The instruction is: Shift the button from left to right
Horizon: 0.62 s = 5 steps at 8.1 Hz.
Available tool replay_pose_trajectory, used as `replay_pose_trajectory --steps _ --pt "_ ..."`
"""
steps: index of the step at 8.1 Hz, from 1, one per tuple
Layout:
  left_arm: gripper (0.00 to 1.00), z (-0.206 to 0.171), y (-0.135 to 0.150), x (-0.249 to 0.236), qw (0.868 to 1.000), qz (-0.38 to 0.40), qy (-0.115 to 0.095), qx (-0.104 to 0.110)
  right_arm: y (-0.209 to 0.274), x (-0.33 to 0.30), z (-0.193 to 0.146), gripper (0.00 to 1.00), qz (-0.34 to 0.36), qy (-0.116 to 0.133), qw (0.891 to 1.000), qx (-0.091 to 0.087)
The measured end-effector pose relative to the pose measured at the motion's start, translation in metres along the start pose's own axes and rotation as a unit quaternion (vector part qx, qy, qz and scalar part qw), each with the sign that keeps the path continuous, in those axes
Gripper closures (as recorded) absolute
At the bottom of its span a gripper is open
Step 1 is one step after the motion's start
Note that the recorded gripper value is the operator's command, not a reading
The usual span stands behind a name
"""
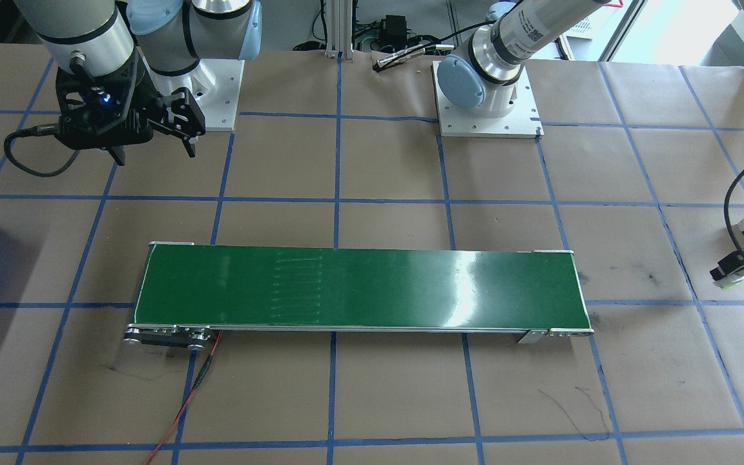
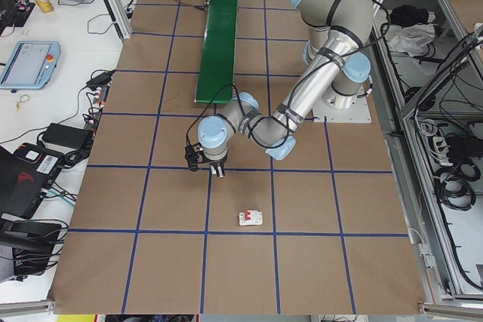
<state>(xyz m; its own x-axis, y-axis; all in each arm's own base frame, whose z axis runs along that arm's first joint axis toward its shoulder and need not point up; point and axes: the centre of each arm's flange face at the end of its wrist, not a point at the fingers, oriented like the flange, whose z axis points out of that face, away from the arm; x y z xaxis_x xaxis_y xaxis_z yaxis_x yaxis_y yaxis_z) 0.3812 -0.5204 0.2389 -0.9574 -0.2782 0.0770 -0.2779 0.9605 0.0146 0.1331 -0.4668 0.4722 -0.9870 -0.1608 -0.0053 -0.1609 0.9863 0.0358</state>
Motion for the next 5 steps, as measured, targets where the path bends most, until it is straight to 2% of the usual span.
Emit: replay_pose_trajectory --steps 2,4,5 --pt "0.72 -0.054 0.007 0.056 0.993 -0.116 0.003 0.008 0.0 0.0 0.0 0.0 0.0 0.0 1.0 0.0" --pt "0.72 -0.1 0.011 0.144 0.972 -0.233 -0.001 0.031 0.0 0.0 0.0 0.0 0.0 0.0 1.0 0.0" --pt "0.74 -0.112 0.015 0.191 0.96 -0.279 0.003 0.032 0.0 0.0 0.0 0.0 0.0 0.0 1.0 0.0"
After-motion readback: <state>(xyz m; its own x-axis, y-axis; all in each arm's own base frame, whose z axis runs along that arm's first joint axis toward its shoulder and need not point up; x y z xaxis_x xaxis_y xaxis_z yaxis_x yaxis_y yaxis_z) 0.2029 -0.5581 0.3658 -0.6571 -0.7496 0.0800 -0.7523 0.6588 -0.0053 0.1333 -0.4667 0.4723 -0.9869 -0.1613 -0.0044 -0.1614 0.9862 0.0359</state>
